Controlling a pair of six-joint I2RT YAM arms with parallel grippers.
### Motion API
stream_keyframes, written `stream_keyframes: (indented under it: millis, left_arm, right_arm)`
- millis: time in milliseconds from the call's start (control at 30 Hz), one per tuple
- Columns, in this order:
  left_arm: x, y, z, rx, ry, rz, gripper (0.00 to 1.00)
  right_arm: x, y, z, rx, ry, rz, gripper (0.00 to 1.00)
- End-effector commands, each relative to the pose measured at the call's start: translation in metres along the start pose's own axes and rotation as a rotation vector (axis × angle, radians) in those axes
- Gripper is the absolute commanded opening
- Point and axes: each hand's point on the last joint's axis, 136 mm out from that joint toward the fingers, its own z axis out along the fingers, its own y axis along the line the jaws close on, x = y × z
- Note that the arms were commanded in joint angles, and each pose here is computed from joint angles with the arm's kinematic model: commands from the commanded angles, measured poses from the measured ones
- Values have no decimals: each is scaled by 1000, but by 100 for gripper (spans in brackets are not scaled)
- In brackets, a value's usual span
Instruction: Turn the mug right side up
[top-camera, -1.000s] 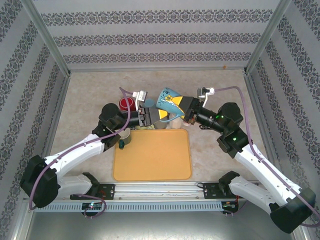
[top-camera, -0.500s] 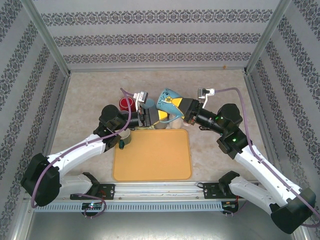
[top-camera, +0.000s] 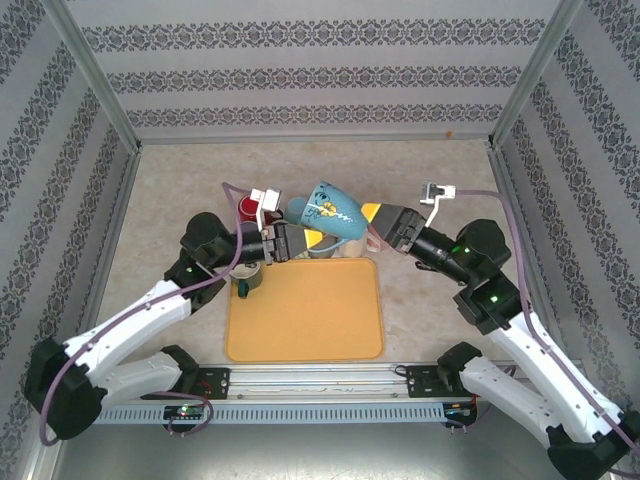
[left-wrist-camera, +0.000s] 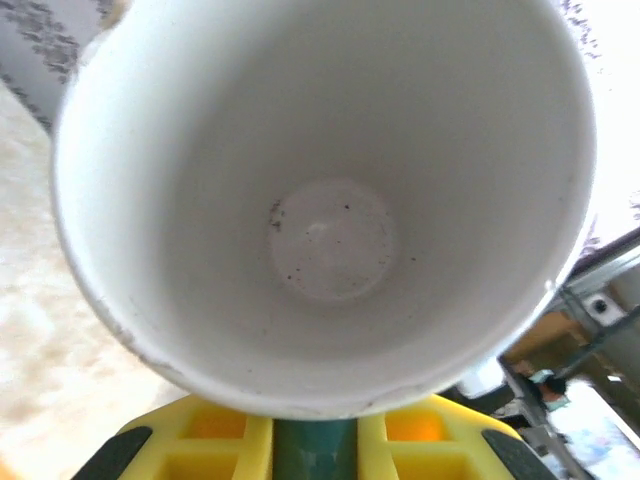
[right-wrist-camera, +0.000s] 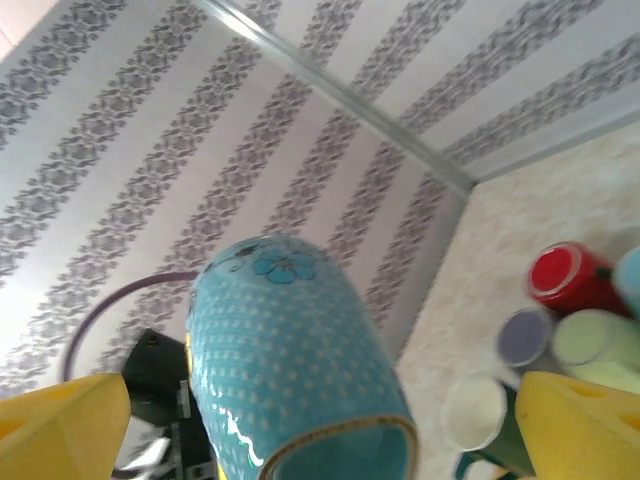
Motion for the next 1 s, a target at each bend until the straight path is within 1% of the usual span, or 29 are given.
stream_keyframes:
  millis: [0,133,200,367,467,533,600,700,767,833,967]
  left_arm:
    - [-2,8,-24,-228,11,227,0]
    - [11,33,-52,-484,48,285,0]
    - [25,44,-60,-564,83,282,0]
    - [63,73,-74,-782,219,329,0]
    - [71,85,-83,-916,246,363,0]
    - [76,94,-85,-980,258,380,0]
    - [82,106,-83,-1041,277,391,0]
    - [91,122,-76,-1094,296,389,0]
    - [93,132,-72,-1126,285,381,0]
    - [94,141,-73,-1168,265,379,0]
    - [96,156,-75,-1234,242,370,0]
  right_arm:
    - [-16,-23,-25,222,-51,-197,97]
    - [-17,-44,-41,385,3,-293,93]
    - [-16,-50,-45,430,23,-335,91]
    - [-11,-55,-47,485,128,-449,89]
    - [-10,-56,-49,490,152,-496,88]
    - [-11,-56,-49,491,149,-520,87]
    - [-7,-51,-47,447,158,-556,87]
    - [-7,-54,-48,478,177,-549,86]
    - [-6,-60,-48,519,199,-503,86]
    - [2,-62,-45,508,236,-485,88]
    - [10,-69,-43,514,236,-494,91]
